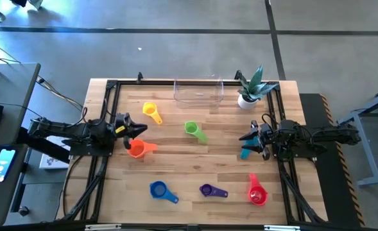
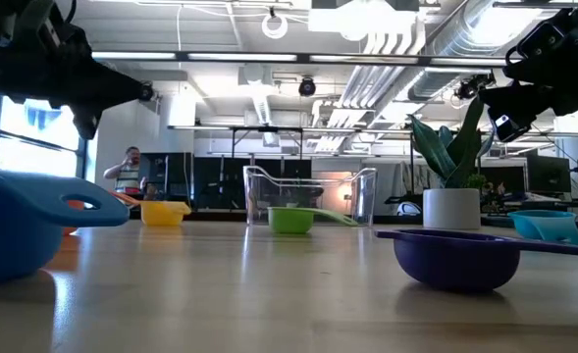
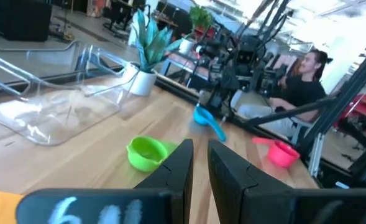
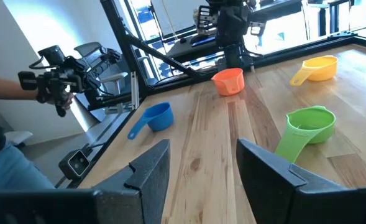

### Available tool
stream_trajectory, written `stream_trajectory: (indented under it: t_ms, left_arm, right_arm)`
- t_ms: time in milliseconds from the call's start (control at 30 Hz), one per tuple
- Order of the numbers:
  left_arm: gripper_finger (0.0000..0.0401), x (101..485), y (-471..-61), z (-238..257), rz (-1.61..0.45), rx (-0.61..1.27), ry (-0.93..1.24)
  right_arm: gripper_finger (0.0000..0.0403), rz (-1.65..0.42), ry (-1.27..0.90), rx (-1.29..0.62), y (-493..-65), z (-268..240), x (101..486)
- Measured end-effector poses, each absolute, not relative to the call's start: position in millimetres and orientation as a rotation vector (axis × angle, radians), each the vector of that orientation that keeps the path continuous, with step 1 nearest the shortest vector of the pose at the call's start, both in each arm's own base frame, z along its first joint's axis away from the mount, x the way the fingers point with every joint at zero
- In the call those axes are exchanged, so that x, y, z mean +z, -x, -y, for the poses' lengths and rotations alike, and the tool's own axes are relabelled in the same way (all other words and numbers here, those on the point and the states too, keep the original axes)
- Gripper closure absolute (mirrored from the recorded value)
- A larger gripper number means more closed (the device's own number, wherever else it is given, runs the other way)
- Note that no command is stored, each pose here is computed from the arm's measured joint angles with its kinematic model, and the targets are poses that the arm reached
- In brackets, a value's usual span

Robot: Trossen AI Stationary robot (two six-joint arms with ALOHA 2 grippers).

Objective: Nest measuring cups in basket

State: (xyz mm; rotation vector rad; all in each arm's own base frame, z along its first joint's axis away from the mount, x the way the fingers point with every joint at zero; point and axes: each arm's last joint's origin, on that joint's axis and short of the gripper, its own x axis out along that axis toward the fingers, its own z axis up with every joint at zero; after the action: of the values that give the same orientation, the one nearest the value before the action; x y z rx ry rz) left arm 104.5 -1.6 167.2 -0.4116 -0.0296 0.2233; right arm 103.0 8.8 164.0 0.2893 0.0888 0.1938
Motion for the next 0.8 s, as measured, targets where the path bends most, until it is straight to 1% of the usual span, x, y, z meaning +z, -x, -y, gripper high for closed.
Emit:
stream_trajectory:
  t_ms: [233,367,467,633,800]
  left_arm:
    - [0.0362,173.7,-104.3,1.4,0.102,0.214,0.476]
    - [0.0362,177.7,-104.0,1.1,0.141,0.217,0.451]
    - [0.0362,178.1,-103.7,0.2,0.15,0.247,0.441]
    - [0.0362,178.1,-103.6,-0.1,0.159,0.254,0.501]
    - [0.0362,198.4,-101.0,-0.2,0.195,0.238,0.485]
  right_arm:
    - [0.0226,-0.081,-0.29,0.141,-103.3,-7.3,164.0]
    - [0.0226,-0.078,-0.288,0.118,-103.4,-6.7,163.9]
    - [0.0226,-0.072,-0.287,0.078,-103.5,-5.5,164.0]
    - [0.0226,-0.065,-0.285,0.023,-103.6,-3.9,163.9]
    - [0.0226,-0.062,-0.283,-0.016,-103.6,-2.8,163.7]
